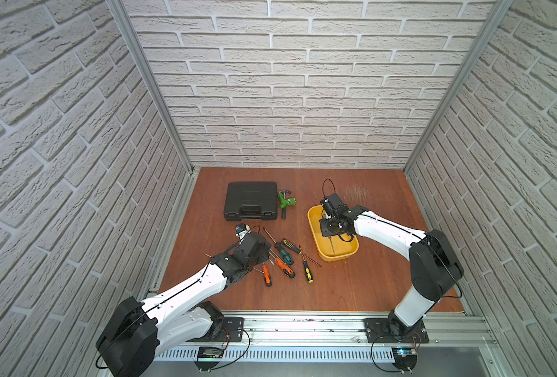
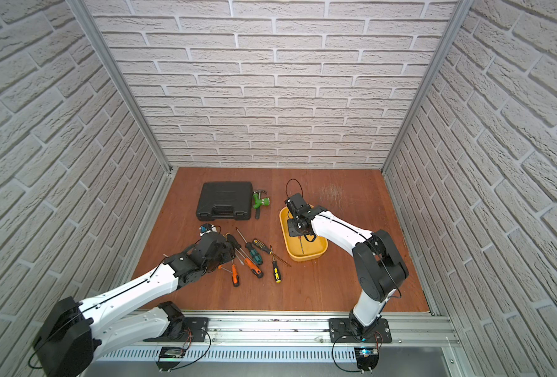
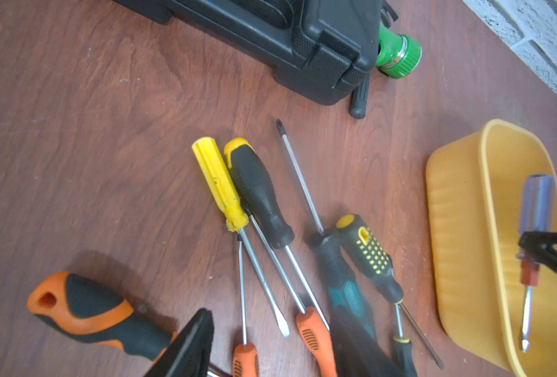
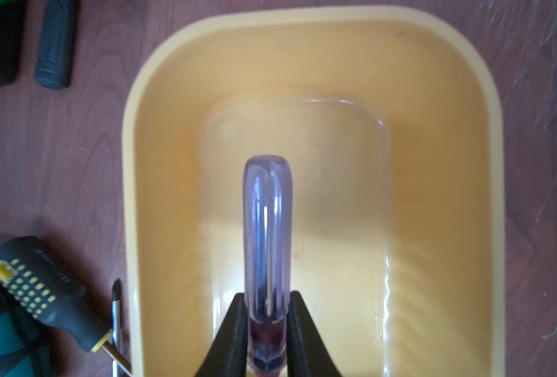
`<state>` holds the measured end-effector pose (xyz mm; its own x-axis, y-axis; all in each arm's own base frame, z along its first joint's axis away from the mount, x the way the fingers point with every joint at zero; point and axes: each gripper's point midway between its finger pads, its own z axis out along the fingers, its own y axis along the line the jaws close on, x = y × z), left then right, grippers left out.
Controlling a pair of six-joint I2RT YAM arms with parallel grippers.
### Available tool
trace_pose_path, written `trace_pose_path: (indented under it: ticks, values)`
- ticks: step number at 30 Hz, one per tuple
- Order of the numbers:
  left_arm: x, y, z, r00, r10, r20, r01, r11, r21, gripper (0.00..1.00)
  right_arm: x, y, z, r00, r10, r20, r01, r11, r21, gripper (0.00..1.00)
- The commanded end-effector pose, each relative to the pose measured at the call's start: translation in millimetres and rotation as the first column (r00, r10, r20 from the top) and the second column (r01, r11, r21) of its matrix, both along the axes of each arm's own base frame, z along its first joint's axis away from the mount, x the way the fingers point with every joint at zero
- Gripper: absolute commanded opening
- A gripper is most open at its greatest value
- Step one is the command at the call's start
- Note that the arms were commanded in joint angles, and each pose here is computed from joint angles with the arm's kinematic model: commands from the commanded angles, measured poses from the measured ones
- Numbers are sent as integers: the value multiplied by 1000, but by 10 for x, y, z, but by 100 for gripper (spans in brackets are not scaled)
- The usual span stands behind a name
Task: Put the screwdriver on the desktop into the storage box
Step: Place the screwdriver in the storage box, then pick up the screwdriver from the center of the board.
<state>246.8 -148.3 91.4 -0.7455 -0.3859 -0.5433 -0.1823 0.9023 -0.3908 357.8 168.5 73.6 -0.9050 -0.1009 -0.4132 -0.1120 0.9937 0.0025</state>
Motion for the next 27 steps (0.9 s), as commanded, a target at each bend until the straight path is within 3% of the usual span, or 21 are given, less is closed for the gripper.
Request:
trace_pose_path:
  ticks: [1, 4, 11, 15, 19, 23, 27]
  values:
    - [35, -13, 5, 1000, 2, 12, -2, 1000, -11, 62, 112, 102, -7, 999, 29, 46, -30, 999, 22, 2]
    - [38, -21, -8, 1000, 0, 9, 0, 1000, -11, 62, 117, 154, -62, 998, 42, 36, -43, 998, 35, 8]
    - [44, -51, -34, 1000, -6, 1, 6, 1000, -16, 62, 129, 187, -60, 998, 51, 43, -52, 998, 31, 38]
    - [46, -67, -39, 1000, -11, -1, 11, 1000, -18, 62, 117, 175, -21, 997, 53, 51, -54, 998, 22, 47]
    - [45, -60, -35, 1000, -9, 3, 10, 1000, -20, 62, 91, 123, 110, 997, 36, 75, -36, 999, 7, 49]
    - [35, -21, -58, 1000, 0, -3, 0, 1000, 1, 62, -75, 167, 377, 992, 17, 128, -26, 997, 68, 43]
    - [32, -3, -127, 1000, 14, -19, -14, 1000, 9, 62, -431, 672, 647, 969, 147, 198, -182, 969, 169, 35]
